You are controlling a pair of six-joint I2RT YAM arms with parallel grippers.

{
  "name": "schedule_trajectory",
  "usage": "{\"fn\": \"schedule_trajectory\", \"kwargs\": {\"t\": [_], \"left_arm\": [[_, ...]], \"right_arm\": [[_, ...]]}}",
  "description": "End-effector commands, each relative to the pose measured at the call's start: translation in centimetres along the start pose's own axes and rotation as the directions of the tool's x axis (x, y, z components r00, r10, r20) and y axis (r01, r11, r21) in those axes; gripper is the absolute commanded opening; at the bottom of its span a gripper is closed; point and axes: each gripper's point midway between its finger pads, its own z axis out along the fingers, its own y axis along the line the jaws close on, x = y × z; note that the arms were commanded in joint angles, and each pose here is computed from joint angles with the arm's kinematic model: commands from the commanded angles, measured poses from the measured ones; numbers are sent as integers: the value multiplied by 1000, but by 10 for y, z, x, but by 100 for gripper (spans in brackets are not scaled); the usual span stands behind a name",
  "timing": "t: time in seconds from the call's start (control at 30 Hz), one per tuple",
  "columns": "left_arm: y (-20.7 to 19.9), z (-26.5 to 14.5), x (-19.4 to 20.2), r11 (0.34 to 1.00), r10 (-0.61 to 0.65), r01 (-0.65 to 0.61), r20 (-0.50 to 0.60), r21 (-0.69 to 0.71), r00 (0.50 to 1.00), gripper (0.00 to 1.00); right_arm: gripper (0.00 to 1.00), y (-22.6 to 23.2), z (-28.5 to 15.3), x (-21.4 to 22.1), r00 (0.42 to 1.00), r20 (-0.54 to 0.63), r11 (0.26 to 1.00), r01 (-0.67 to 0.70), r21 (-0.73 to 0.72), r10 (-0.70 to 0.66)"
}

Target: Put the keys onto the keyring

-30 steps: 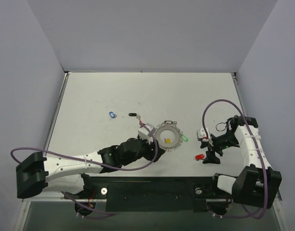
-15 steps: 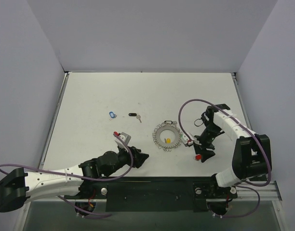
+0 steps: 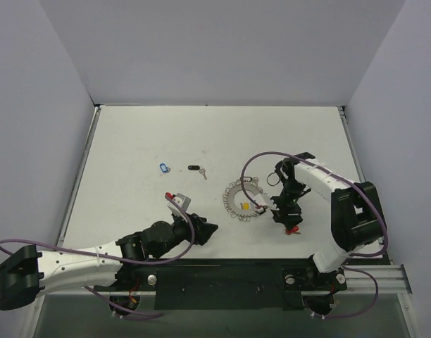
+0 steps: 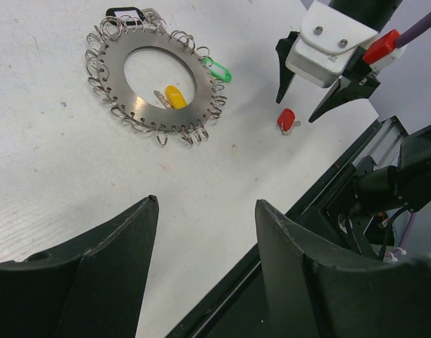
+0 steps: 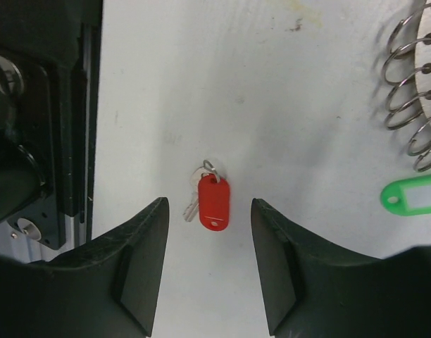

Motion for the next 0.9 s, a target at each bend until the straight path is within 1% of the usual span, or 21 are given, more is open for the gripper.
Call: {"fn": "schedule_trajectory", "kwargs": {"t": [0.0,0.1,0.2,0.43,0.87], "left_arm": [[-4,2,-11,1000,-22,22,45,9,999,67],[-2,3,-8,1000,-23,23,39,4,999,67],[-2,3,-7,1000,-28,28,34,5,999,67],[-1,3,-5,999,-38,38,32,5,999,66],[4,0,-2,999,-50,51,34,-3,998,66]], "right_arm": [[45,1,6,10,995,-100,1000,-25,-8,25],[43,-1,11,12,988,-153,1000,3,-13,-5],[38,-1,13,14,984,-175,1000,6,-30,-12],[36,4,20,19,967,-248,997,41,-67,-57],[27,8,26,20,949,-306,995,49,-89,-74]]}}
